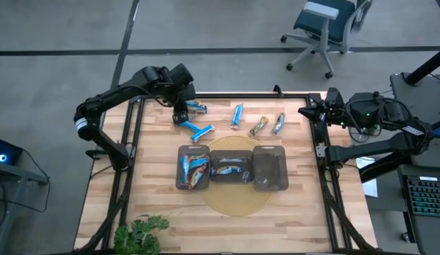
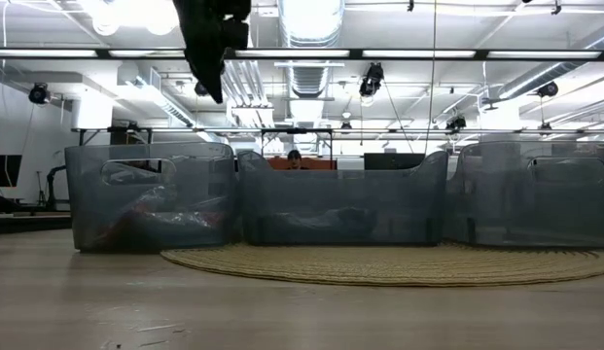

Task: Pick and place Granola Bars by type
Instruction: Put the blue granola bar into the center black bin

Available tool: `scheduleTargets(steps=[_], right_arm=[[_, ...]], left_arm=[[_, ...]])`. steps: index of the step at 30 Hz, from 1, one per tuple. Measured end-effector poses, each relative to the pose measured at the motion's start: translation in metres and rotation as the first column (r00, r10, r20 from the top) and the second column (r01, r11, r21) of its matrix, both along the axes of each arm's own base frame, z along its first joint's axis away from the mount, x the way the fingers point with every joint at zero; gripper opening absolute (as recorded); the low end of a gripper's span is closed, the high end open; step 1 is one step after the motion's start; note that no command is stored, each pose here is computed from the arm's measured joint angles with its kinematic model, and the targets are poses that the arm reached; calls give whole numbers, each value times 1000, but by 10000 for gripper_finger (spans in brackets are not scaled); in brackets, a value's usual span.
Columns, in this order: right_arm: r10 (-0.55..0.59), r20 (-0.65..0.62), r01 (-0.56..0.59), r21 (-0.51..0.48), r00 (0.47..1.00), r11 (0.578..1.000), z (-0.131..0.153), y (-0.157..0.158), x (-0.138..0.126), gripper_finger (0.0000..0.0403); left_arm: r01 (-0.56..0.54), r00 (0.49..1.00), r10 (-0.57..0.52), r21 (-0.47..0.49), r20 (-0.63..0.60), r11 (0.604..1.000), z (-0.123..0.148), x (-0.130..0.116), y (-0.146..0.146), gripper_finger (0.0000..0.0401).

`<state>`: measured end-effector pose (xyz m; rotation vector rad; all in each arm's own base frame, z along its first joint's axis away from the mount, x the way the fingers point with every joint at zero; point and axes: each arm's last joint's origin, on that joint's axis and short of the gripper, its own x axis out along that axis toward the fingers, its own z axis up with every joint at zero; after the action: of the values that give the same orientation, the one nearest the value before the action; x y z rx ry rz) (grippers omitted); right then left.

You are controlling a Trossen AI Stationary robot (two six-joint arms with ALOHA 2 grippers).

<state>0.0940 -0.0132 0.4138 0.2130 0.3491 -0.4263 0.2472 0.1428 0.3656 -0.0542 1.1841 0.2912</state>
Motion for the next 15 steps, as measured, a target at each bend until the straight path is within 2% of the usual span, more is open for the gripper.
scheduleTargets(steps=[9,15], right_arm=[[-1,-9,1,7,1000,1000,-1,0,0,8],[0,-10,0,7,1000,1000,-1,0,0,8]], left_arm=[[62,996,-62,-2,-61,998,-13,10,6,147],[160,983,-154,52,-104,986,-13,9,8,147]])
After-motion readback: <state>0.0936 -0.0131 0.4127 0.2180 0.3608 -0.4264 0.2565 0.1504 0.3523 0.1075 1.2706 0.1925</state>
